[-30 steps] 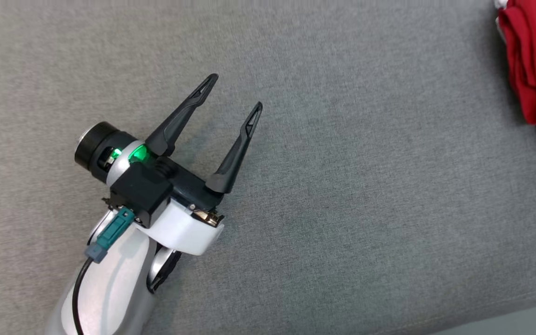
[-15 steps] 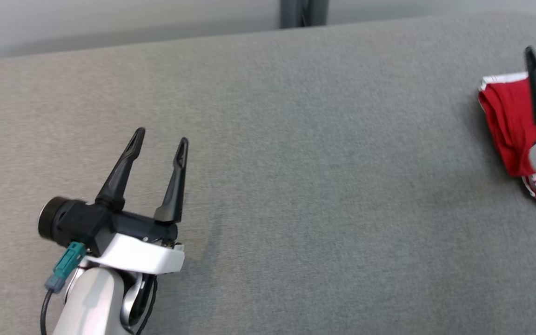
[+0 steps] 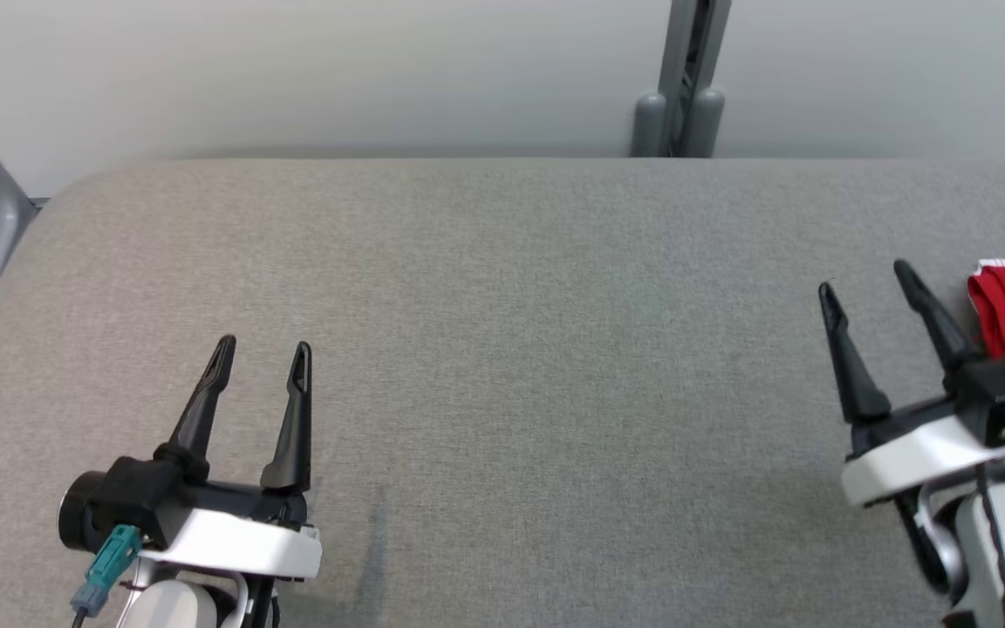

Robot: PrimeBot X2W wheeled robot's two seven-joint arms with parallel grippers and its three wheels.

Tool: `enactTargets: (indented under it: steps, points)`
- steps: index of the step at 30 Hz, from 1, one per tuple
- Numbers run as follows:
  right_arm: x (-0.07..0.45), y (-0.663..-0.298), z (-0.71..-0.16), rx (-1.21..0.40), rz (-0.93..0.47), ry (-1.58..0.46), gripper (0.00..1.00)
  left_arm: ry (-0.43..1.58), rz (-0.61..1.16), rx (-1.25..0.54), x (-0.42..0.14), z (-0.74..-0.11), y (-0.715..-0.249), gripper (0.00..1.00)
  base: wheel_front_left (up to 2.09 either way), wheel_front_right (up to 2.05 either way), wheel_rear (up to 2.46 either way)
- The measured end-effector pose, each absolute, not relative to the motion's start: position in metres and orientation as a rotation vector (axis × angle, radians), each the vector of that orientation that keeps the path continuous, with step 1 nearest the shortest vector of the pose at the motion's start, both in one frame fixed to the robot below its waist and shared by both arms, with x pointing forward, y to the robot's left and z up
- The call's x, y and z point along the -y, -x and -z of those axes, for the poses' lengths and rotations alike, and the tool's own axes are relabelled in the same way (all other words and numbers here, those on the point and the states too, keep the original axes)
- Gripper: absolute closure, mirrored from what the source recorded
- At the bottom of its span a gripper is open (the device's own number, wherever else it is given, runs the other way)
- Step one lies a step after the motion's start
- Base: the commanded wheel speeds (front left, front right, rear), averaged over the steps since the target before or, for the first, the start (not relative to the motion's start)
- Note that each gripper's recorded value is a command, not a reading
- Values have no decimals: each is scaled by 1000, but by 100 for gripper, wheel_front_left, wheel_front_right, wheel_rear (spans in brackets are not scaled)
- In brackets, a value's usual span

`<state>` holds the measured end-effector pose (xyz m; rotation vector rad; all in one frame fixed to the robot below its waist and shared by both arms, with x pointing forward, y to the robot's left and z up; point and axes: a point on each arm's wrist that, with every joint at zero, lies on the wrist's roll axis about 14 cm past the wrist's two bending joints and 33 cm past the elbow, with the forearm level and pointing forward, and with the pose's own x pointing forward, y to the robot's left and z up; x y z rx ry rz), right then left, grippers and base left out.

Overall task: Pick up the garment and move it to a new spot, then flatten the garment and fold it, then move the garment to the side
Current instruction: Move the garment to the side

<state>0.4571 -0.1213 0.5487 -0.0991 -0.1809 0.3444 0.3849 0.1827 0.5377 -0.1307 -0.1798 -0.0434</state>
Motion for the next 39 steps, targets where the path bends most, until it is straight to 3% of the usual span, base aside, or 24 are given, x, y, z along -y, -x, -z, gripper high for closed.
enactTargets:
  steps: [6,14,39]
  points:
    - [100,-421,-547,194,-337,28,0,163,-22,165,-197,-531,-357,0,0,0,0]
    - [120,-392,-557,236,-249,31,0,186,-35,154,-190,-527,-339,0,0,0,0]
    - [128,-389,-552,220,-223,-34,0,189,-30,145,-185,-525,-342,0,0,0,0]
